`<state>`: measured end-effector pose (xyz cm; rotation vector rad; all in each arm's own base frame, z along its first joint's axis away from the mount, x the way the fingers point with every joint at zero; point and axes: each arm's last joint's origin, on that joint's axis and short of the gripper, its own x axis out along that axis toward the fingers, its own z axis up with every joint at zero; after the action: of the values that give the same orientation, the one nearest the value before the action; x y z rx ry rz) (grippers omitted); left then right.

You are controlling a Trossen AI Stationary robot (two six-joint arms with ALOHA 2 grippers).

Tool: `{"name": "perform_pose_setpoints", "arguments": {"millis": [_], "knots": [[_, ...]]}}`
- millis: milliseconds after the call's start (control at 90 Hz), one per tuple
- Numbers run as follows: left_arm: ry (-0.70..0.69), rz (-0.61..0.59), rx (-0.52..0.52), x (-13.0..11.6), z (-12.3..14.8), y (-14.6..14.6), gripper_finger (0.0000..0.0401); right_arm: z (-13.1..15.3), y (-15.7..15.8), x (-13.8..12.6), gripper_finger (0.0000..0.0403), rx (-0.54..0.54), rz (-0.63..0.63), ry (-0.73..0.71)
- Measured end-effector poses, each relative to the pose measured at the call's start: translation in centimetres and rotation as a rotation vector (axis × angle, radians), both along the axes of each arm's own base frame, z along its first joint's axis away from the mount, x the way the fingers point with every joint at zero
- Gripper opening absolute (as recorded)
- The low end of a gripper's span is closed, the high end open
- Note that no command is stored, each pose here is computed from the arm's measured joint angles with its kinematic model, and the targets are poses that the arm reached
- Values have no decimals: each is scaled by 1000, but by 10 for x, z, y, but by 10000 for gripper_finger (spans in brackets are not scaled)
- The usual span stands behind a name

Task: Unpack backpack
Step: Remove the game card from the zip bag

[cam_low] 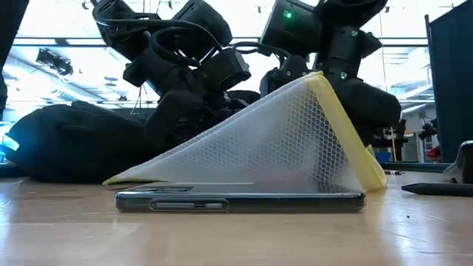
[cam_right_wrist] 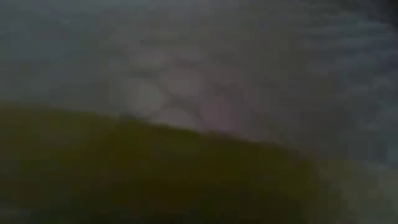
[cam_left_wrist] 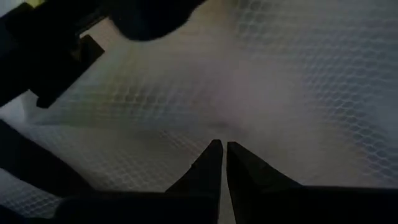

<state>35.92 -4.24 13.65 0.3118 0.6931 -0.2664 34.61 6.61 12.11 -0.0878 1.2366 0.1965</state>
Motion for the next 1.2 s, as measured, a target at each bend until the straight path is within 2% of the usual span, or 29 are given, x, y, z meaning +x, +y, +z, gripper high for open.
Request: {"name": "perform_pose_setpoints", "arguments": {"millis": [267,489,811,1100,1200], "knots": [[5,-1,-4,0,0,0,0,14,6,-9,286,14,-14,15],[15,-2,-3,-1,-1,0,0,37,7,-26,283,33,-99,64],[49,2,-1,-3,-3,0,0,66,15,-53,281,6,-198,124],[59,14,-11,-4,-4,1,0,84,37,-84,281,11,-295,222],[59,14,-11,-4,-4,1,0,90,50,-93,281,44,-304,223]]}}
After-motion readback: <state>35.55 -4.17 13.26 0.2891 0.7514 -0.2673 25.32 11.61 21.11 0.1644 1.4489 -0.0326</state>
